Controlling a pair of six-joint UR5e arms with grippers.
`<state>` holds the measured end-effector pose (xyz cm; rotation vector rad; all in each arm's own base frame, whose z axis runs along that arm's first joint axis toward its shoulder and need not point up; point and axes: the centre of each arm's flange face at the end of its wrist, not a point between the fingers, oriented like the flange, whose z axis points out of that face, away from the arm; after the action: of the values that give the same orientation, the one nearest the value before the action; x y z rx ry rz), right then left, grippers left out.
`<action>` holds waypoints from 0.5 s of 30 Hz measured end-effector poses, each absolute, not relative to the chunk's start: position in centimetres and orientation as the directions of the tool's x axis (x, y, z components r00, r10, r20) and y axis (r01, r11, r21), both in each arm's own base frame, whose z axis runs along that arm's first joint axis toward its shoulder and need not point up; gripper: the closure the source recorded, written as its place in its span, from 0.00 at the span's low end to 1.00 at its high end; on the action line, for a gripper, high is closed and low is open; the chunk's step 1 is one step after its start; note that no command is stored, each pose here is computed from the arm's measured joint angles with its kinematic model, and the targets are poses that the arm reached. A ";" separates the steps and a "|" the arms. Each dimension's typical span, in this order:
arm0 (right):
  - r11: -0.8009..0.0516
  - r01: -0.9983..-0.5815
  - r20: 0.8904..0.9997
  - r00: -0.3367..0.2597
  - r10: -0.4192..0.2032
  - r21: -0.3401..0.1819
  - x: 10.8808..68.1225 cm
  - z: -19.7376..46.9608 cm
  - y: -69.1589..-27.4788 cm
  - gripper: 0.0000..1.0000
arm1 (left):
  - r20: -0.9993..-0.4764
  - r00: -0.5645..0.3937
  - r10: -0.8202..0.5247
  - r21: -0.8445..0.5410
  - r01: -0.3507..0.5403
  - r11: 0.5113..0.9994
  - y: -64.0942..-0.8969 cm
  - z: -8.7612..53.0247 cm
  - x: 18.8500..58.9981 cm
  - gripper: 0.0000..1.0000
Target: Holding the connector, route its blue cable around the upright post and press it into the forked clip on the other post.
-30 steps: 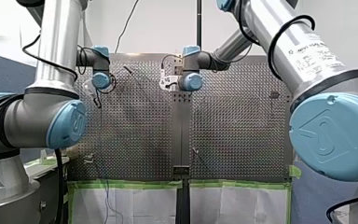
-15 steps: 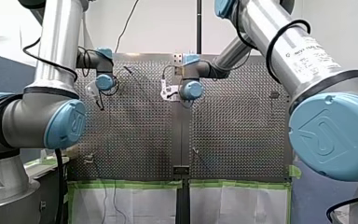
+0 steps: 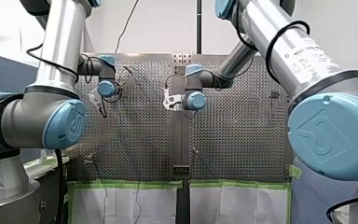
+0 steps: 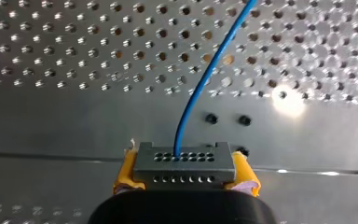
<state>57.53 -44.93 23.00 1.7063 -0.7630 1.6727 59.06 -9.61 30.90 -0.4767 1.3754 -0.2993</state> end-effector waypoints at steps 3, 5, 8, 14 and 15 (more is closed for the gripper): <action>-0.634 -0.773 0.999 0.030 0.020 0.036 56.9 21.9 -44.9 1.00 | -0.861 0.177 -0.477 -0.495 -0.073 0.866 -9.7 30.8 59.0 0.00; -0.630 -0.776 0.999 0.031 0.019 0.036 56.5 21.2 -44.9 1.00 | -0.860 0.177 -0.479 -0.497 -0.074 0.864 -9.7 30.8 59.0 0.00; -0.626 -0.779 0.999 0.038 0.012 0.037 55.9 19.5 -44.8 1.00 | -0.858 0.177 -0.482 -0.500 -0.074 0.863 -9.7 30.7 59.0 0.00; -0.617 -0.785 0.995 0.092 -0.032 0.052 55.0 14.1 -43.7 1.00 | -0.857 0.177 -0.484 -0.502 -0.076 0.862 -9.7 30.7 59.0 0.00; -0.615 -0.786 0.993 0.107 -0.046 0.056 54.8 12.9 -43.3 1.00 | -0.857 0.177 -0.484 -0.502 -0.076 0.861 -9.7 30.7 59.0 0.00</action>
<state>54.84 -43.27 12.92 1.7815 -0.8133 1.5647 59.02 -9.70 30.72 -0.4914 1.3767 -0.3055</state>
